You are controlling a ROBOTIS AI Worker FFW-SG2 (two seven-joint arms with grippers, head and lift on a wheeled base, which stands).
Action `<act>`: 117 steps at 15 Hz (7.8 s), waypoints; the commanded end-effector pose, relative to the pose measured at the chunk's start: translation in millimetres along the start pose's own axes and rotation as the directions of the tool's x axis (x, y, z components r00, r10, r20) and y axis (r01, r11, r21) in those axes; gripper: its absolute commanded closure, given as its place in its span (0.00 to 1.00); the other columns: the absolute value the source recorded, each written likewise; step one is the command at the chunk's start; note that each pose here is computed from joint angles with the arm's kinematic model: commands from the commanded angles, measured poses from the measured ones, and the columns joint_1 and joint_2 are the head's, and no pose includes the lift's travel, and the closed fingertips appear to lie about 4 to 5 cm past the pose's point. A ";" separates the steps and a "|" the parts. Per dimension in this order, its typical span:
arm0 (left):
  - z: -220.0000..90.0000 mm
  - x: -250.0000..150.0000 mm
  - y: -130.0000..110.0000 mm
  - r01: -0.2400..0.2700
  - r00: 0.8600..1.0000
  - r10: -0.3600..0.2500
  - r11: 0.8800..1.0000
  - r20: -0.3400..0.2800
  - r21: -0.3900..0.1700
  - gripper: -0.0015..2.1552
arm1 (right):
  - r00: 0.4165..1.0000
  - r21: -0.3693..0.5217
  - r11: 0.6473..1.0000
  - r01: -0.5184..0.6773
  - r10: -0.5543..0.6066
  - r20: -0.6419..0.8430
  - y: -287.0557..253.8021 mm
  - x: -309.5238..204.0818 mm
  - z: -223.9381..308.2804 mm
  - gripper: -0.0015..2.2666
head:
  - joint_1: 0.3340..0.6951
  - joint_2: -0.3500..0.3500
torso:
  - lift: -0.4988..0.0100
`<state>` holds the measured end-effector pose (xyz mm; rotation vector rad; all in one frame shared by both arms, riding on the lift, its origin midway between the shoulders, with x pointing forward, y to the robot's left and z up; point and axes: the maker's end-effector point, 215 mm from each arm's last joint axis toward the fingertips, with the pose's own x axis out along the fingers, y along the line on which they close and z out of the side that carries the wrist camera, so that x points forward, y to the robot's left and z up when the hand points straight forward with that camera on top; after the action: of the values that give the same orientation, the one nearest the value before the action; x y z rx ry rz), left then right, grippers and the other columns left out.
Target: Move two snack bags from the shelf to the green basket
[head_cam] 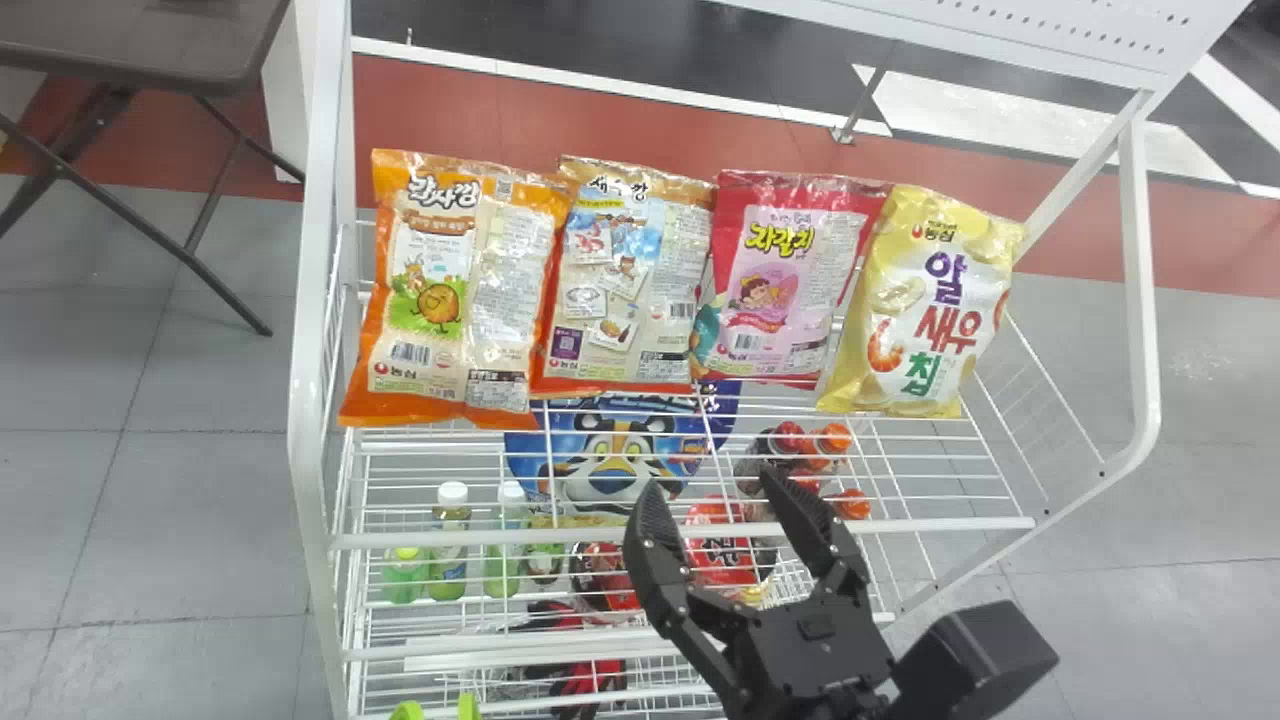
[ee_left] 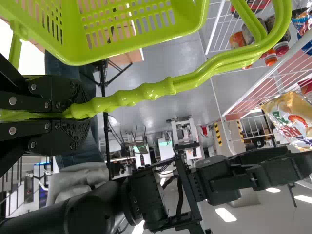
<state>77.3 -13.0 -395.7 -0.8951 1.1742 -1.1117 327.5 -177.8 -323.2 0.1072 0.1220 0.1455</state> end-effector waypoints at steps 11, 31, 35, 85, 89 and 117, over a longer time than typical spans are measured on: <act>-14.7 7.5 -0.6 -0.015 0.997 0.014 1.000 -0.073 -0.014 0.95 | 0.997 -0.066 0.995 -0.078 0.079 0.013 52.5 126.4 -2.3 0.05 | 1.00 0.00 | 0.95; -4.1 -1.9 15.0 -0.021 0.998 0.019 0.999 -0.053 -0.036 0.95 | 0.960 -0.082 0.970 -0.230 0.212 -0.184 110.9 220.8 -50.0 0.99 | 1.00 0.38 | 0.95; -2.3 -2.4 15.0 -0.022 0.998 0.021 0.999 -0.051 -0.032 0.95 | 0.965 -0.078 0.971 -0.226 0.212 -0.152 107.5 214.0 -38.9 0.99 | 1.00 0.39 | 0.95; 17.9 10.7 -0.5 -0.039 0.998 0.042 0.997 -0.042 0.061 0.95 | 0.280 0.200 0.867 -0.456 0.353 -0.893 83.9 -140.6 -251.1 0.99 | 1.00 0.00 | 0.95; 15.9 9.5 0.0 -0.041 0.998 0.043 0.998 -0.042 0.056 0.95 | 0.365 0.137 0.886 -0.443 0.317 -0.875 67.9 -112.4 -250.6 0.00 | 1.00 0.00 | 0.95; 10.5 9.0 5.2 -0.051 0.996 0.053 0.998 -0.076 0.028 0.95 | 0.979 -0.066 0.979 -0.190 0.185 -0.083 -39.0 192.7 -12.2 0.05 | 1.00 0.00 | 0.95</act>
<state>88.9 -22.1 -399.6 -0.8044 1.2330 -1.1285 506.4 -183.5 -357.5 0.0405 0.1793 0.3532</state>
